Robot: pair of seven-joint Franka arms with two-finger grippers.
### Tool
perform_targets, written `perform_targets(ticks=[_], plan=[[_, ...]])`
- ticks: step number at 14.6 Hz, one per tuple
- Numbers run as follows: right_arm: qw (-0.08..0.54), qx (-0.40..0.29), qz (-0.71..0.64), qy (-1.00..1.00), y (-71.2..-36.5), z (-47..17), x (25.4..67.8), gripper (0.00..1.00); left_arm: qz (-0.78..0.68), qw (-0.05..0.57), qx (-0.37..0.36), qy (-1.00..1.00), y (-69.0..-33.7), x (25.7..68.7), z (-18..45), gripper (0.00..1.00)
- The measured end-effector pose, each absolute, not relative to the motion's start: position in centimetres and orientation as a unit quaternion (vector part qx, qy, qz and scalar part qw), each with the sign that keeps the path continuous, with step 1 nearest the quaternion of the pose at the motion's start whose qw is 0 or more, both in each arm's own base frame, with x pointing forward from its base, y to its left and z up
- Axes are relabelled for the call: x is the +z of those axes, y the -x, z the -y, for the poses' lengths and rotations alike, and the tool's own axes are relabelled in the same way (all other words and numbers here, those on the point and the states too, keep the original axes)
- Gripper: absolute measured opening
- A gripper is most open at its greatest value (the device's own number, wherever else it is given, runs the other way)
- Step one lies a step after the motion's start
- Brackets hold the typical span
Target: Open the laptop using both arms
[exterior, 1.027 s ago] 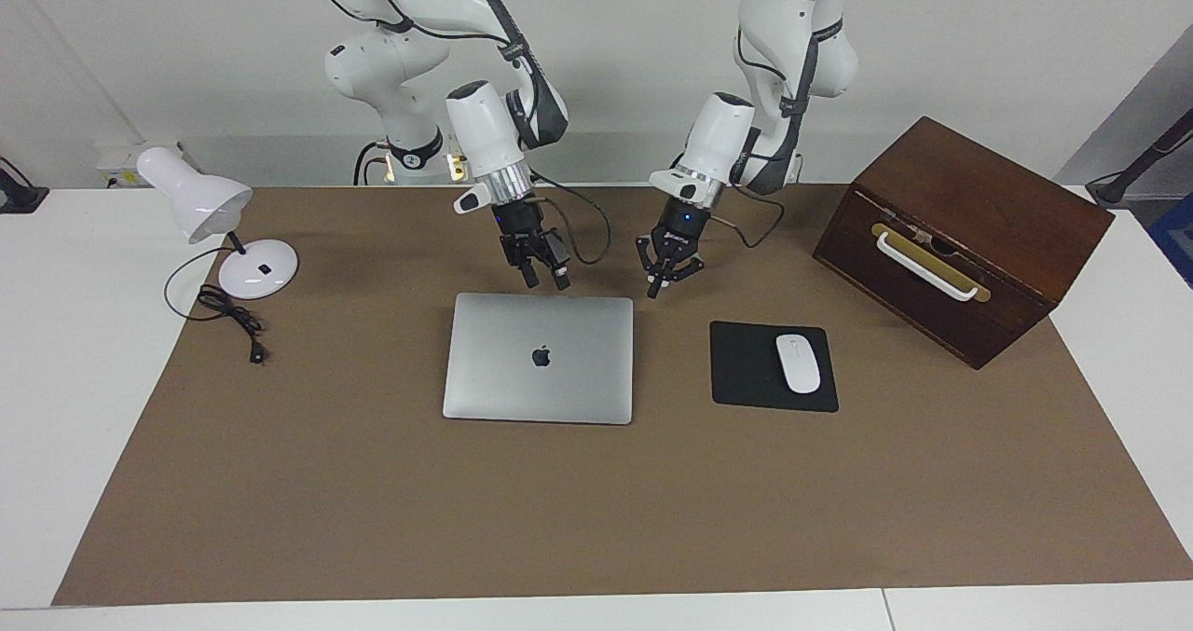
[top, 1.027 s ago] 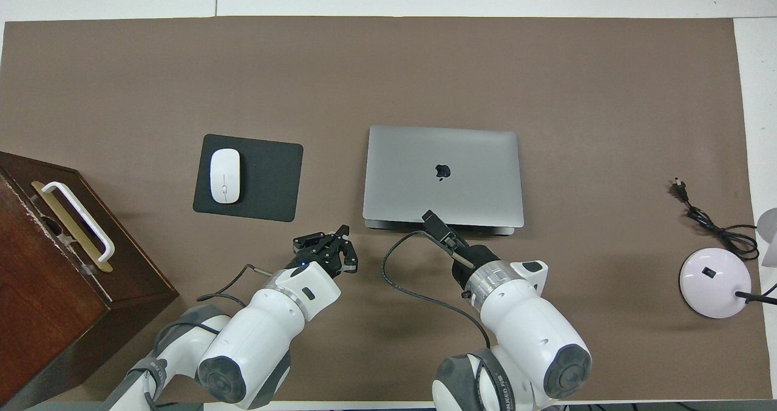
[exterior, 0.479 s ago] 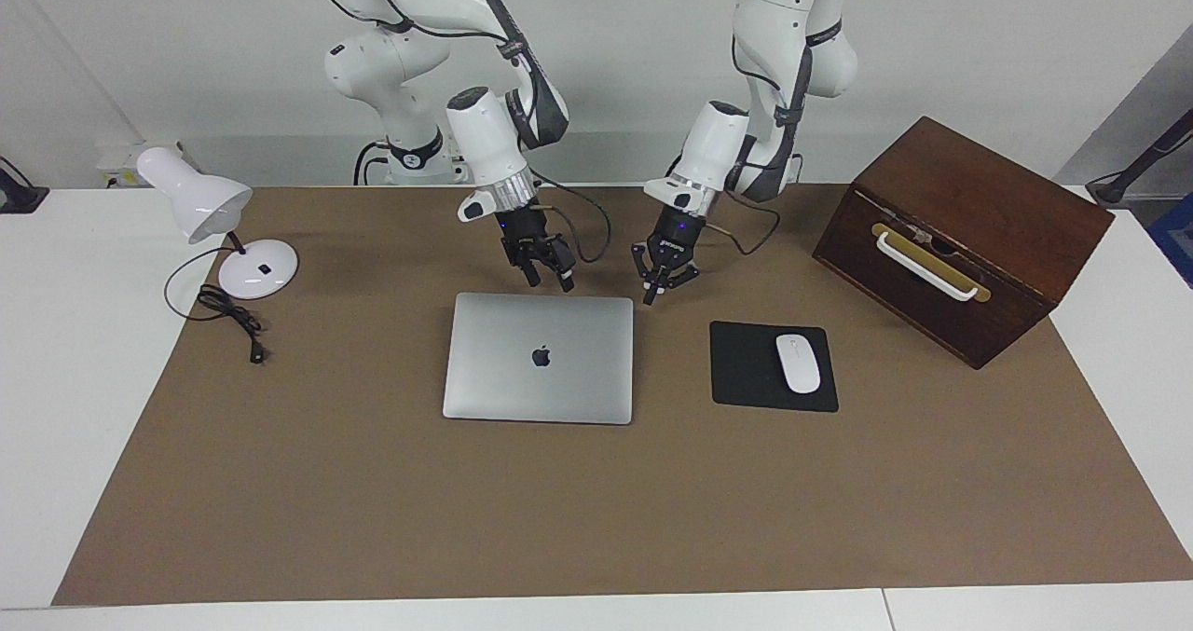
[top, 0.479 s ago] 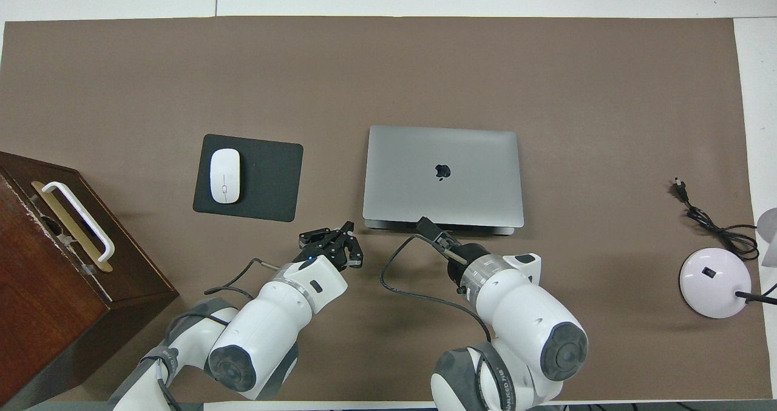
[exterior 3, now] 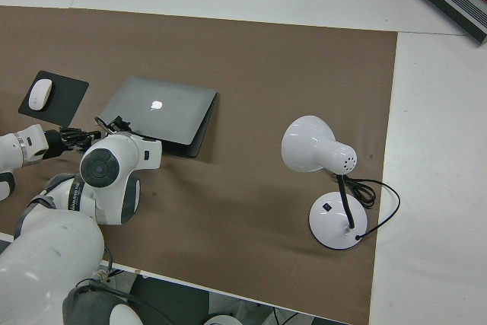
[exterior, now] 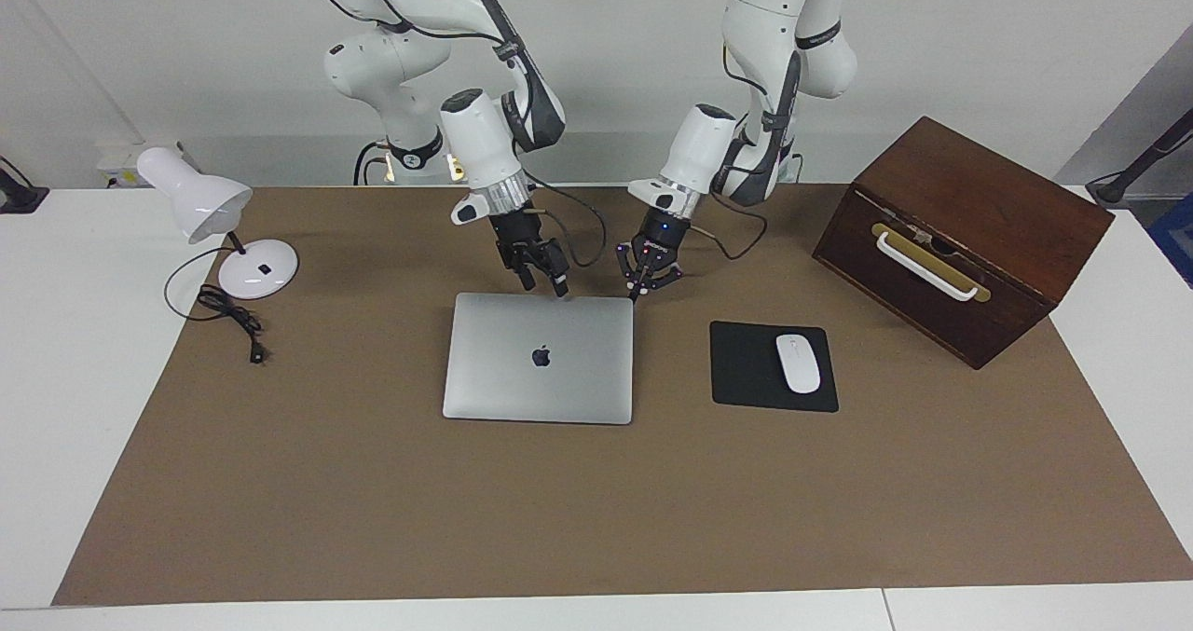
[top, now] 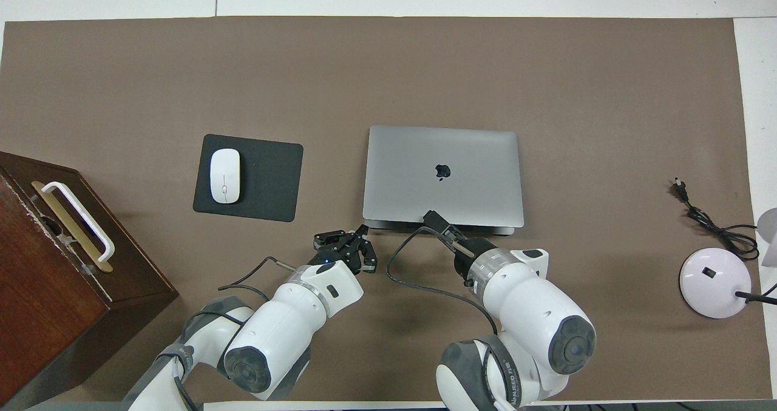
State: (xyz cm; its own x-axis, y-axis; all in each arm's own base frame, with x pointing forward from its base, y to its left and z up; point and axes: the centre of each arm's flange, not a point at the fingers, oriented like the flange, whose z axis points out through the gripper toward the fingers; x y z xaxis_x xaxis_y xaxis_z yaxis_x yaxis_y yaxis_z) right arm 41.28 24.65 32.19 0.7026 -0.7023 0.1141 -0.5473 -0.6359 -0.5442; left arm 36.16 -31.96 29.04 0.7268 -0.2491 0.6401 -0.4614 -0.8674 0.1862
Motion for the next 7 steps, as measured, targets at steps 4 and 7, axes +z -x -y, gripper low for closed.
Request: perform_targets(ticks=[4, 7], plan=[[0.25, -0.175, -0.361, 0.881, -42.3, -23.8, 32.9, 1.0, 0.22, 0.16, 0.32, -0.908, -36.2, 29.1, 31.9, 0.01], [0.25, -0.18, -0.365, 0.879, -42.7, -23.6, 32.8, 1.0, 0.228, 0.158, 0.324, -0.905, -36.5, 29.3, 32.1, 0.01]])
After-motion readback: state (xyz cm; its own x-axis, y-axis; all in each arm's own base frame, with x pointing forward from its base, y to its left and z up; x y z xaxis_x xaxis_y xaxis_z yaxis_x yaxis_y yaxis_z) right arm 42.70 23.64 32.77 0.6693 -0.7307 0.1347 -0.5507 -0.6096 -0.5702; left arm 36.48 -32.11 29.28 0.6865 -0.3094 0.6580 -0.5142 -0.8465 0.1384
